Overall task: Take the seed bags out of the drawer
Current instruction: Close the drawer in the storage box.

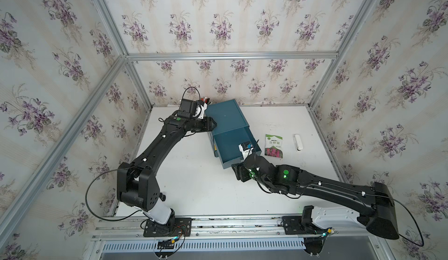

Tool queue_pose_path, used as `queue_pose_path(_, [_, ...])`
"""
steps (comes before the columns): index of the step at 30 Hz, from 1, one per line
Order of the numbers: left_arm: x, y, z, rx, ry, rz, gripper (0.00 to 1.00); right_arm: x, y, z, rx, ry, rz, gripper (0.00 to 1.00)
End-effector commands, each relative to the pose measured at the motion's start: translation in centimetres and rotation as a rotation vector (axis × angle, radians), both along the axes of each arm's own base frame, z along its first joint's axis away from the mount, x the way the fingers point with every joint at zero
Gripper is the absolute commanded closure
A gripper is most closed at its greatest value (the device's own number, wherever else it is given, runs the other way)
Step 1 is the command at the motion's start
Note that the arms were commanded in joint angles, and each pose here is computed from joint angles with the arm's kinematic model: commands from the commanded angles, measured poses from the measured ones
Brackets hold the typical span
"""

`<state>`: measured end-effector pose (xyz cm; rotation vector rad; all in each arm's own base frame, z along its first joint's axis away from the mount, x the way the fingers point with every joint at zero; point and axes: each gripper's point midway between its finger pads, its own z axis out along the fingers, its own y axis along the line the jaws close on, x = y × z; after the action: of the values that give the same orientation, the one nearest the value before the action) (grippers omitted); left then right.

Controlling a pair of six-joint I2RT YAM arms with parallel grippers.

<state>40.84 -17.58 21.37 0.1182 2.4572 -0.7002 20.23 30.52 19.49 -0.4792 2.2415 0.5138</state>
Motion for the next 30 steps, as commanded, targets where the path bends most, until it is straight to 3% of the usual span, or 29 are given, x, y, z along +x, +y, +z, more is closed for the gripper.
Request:
queue_pose_path(1, [-4.3, 2.9, -5.1, 0.177, 0.239, 0.012, 0.41, 1.2, 0.7, 1.6, 0.025, -0.067, -0.009, 0.30])
queue_pose_path(30, [-3.9, 2.9, -5.2, 0.175, 0.251, 0.001, 0.41, 11.2, 3.4, 2.2, 0.117, -0.218, -0.035, 0.31])
